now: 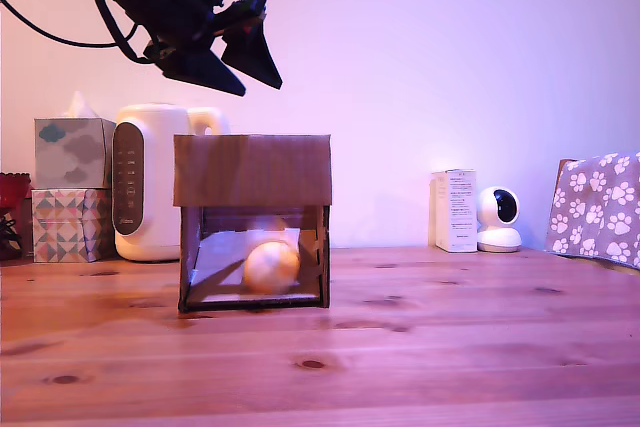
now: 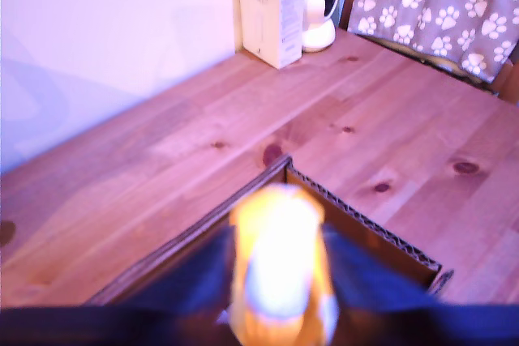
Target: Drop the footbag into the cardboard dice tower
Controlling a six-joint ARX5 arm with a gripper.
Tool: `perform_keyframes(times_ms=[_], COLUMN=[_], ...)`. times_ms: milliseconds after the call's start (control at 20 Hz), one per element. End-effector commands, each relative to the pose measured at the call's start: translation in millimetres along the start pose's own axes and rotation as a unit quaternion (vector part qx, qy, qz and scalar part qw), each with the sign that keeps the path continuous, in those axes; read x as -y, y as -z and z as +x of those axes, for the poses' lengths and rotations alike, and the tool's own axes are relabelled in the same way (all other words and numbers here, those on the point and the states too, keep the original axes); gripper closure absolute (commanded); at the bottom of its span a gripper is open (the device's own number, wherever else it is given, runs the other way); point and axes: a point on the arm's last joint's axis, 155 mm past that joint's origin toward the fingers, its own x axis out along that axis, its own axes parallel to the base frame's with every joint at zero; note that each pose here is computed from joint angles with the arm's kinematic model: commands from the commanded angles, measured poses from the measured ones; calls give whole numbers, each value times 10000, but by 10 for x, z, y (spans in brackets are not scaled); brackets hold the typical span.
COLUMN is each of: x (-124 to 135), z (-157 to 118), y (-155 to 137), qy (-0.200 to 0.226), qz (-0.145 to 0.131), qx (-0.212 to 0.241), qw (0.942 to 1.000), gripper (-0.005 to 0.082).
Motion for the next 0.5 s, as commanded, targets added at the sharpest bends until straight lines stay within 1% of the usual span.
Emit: perform_keyframes(times_ms=[0, 50, 100, 150, 200, 250, 350, 450], x=[56, 96, 133, 160, 174, 185, 222, 266], z=[-204, -284, -355, -412, -456, -492, -554, -624], y=[-198, -190, -182, -148, -108, -82, -38, 25], qy=[19, 78, 134, 168, 175, 180, 222, 264], qz=[77, 55, 41, 12, -13, -9, 40, 96], qx=[179, 113, 56, -41, -140, -183, -157, 3], qw=[9998, 9999, 9999, 9999, 9997, 9997, 9996, 9996], gripper=[440, 656, 809, 770, 794, 793, 793, 793])
